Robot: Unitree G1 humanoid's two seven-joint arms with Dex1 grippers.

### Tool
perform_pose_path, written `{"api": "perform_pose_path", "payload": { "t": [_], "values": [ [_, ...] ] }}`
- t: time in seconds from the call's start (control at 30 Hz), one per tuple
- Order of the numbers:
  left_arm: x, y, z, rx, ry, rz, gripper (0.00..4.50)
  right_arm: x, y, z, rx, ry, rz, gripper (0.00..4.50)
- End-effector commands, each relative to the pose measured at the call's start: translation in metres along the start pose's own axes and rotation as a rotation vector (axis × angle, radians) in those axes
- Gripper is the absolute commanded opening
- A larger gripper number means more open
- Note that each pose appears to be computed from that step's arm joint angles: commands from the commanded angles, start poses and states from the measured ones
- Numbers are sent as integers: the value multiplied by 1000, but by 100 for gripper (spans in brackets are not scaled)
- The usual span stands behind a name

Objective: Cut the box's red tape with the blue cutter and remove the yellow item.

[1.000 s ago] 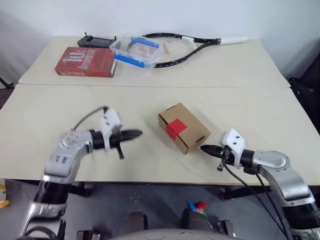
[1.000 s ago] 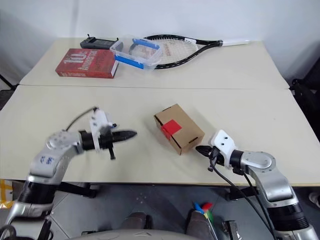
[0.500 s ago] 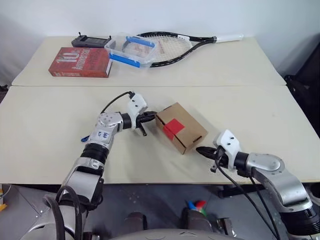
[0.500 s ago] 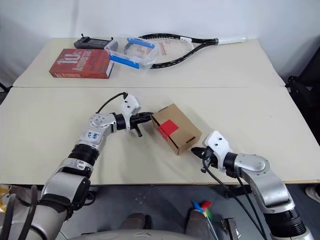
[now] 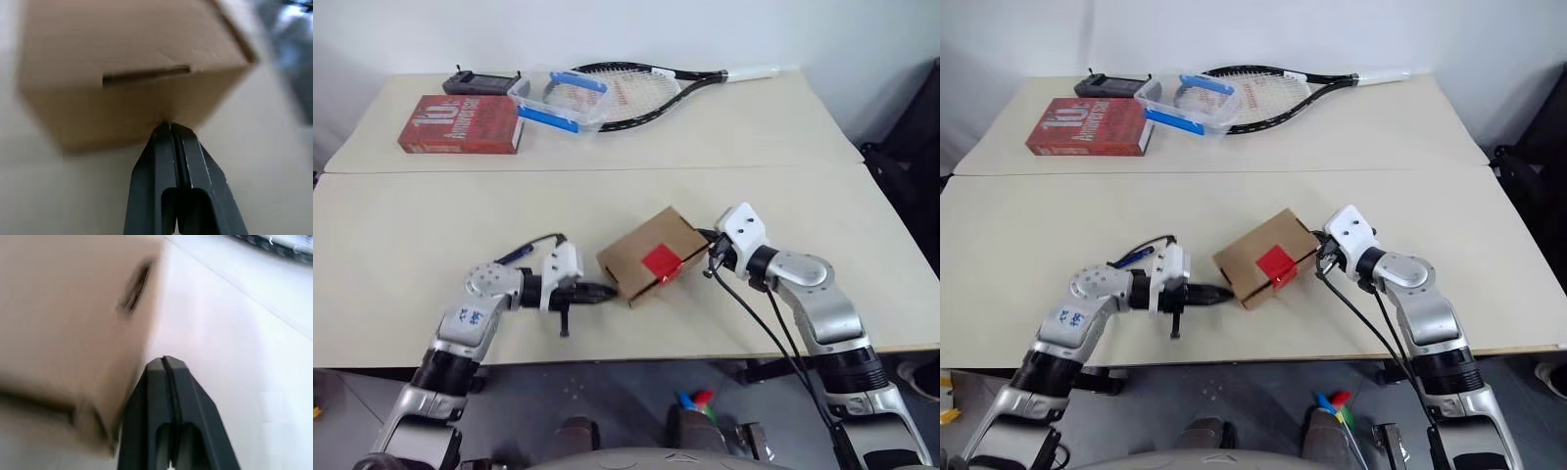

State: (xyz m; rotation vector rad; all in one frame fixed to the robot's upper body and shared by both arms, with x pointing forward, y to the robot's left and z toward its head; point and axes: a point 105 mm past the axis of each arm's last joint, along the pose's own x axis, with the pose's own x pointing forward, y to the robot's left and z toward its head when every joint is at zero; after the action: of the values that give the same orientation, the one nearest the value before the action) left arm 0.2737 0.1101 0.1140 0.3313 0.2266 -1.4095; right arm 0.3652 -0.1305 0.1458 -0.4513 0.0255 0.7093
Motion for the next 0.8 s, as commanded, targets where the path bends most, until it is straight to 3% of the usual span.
{"api": "perform_pose_path", "payload": {
  "t": [0.03, 0.13, 0.2, 0.4, 0.57, 0.8],
  "values": [
    [-19, -13, 19, 2, -43, -4, 4, -20, -16, 2, -25, 1, -45, 0],
    [-36, 5, 38, -36, -159, 93, 4, -45, -22, -2, -28, 34, -53, 0],
    [-43, 15, 40, -25, -142, 108, 4, -60, -18, -10, -5, 82, -16, 0],
    [-23, 63, 40, 50, -134, 243, 4, -81, 29, -22, 145, 220, 230, 0],
    [13, 56, 19, 101, -4, 130, 4, -63, 66, -1, 253, 179, 342, 0],
    [32, 29, 19, 51, -44, 31, 4, -13, 41, 23, 217, 75, 176, 0]
  ]
}}
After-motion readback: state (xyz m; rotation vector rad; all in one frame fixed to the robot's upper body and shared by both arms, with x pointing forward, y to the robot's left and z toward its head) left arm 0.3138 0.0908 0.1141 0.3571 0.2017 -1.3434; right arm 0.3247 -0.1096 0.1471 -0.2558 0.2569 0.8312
